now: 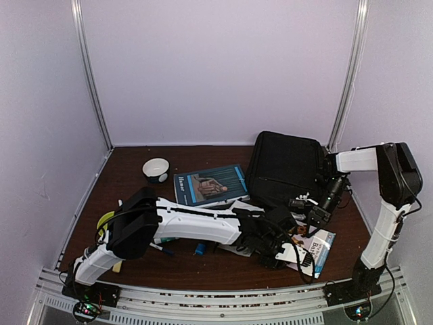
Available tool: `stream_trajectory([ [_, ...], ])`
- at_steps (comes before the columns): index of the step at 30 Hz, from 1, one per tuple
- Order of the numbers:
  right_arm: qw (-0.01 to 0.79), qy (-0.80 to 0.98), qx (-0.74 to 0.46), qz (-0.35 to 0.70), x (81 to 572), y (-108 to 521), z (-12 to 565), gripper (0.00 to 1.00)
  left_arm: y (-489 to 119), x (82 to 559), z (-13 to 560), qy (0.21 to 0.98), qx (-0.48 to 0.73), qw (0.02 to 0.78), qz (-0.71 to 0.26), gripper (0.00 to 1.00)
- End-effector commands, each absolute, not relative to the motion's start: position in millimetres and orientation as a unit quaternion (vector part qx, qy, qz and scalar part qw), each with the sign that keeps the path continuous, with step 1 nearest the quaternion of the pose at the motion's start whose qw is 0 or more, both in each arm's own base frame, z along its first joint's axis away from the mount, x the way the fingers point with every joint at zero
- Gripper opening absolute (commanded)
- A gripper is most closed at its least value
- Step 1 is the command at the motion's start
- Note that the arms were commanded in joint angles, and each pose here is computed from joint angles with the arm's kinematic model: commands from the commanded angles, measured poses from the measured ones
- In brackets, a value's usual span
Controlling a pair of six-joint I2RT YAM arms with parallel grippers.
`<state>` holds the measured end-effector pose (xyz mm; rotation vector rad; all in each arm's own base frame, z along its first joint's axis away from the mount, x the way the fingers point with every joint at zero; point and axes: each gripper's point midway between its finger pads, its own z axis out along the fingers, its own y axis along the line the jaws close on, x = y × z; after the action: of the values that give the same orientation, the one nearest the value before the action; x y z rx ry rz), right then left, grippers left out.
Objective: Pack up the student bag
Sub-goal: Pick up the book from the corner of the board.
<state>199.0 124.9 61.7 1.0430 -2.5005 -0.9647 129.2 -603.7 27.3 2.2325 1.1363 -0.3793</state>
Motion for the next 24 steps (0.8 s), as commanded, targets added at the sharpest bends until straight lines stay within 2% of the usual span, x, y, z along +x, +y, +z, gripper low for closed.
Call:
stream_trajectory([
  [1,0.140,-0.877,0.333,-0.316,199,127,56,0.35,-599,146,15,0.446,0.832,0.306,-0.122,0.43],
  [3,0.133,-0.882,0.331,-0.307,201,125,57,0.28,-599,146,14,0.448,0.831,0.307,-0.122,0.43],
  [6,0.122,-0.892,0.333,-0.279,203,118,60,0.10,-600,150,17,0.457,0.822,0.318,-0.117,0.51],
  [9,0.110,-0.897,0.344,-0.255,199,111,69,0.01,-601,160,32,0.469,0.802,0.354,-0.107,0.59],
  [11,0.098,-0.899,0.351,-0.240,198,106,80,0.00,-594,162,45,0.469,0.788,0.383,-0.107,0.63],
  [14,0.071,-0.897,0.369,-0.233,192,105,100,0.00,-589,162,101,0.471,0.753,0.436,-0.141,0.70],
  [16,0.063,-0.889,0.387,-0.235,183,107,113,0.00,-584,156,137,0.471,0.737,0.450,-0.181,0.95],
  [19,0.042,-0.888,0.405,-0.212,177,101,132,0.00,-571,149,187,0.470,0.718,0.466,-0.214,0.98],
  [24,0.014,-0.879,0.433,-0.197,169,101,166,0.00,-539,144,236,0.487,0.689,0.477,-0.244,0.93],
])
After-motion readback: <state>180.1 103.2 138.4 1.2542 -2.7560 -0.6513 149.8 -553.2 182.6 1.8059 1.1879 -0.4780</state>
